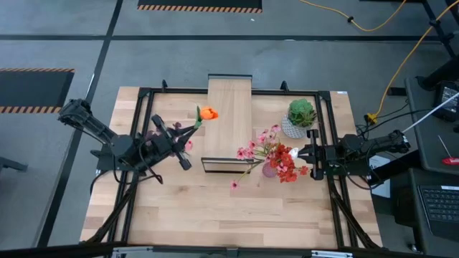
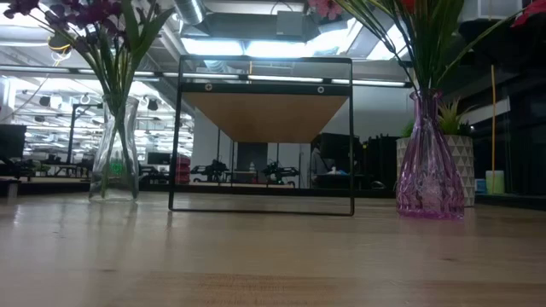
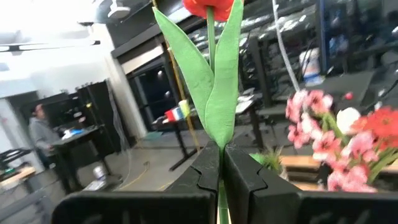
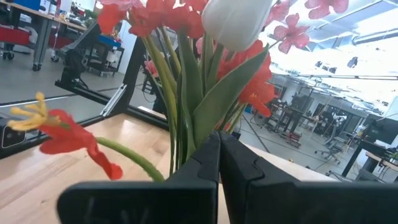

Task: Pick and place flowers into a vace then onto a shelf
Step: Put the orange tulip into the transparent vase

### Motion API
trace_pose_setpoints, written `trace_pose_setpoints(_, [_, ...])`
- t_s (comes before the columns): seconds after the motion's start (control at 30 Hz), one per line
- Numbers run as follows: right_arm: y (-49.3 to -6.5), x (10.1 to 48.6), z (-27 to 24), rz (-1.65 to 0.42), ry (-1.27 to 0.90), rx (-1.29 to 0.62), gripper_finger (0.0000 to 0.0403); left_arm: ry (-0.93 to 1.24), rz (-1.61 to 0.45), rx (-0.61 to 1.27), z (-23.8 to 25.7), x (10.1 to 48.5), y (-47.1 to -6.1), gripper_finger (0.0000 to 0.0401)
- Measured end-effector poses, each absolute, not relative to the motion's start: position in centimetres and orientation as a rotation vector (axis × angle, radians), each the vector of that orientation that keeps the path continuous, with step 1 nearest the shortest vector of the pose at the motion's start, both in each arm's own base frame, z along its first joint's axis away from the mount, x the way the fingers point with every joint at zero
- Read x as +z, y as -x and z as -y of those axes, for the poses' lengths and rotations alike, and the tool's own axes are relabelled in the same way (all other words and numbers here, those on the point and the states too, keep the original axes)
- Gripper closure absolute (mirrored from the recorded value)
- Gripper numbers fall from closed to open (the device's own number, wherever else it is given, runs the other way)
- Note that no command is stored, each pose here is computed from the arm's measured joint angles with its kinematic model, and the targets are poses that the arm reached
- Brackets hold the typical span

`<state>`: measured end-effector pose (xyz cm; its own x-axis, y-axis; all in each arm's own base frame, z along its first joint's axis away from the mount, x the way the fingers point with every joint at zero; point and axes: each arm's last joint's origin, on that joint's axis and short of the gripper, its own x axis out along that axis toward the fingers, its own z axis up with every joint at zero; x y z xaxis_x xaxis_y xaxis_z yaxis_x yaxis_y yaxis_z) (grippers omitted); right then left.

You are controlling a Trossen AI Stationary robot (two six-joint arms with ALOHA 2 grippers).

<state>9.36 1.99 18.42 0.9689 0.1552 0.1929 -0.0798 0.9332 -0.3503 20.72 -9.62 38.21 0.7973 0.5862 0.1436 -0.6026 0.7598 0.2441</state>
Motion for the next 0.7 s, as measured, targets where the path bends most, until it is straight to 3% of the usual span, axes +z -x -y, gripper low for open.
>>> trace_pose_setpoints(0.7, [-9.4,18.4,-2.0,0.221,0.363,0.12,0.0393,-0.24,0.002,0.745,11.4,36.8,-21.7,0.0398])
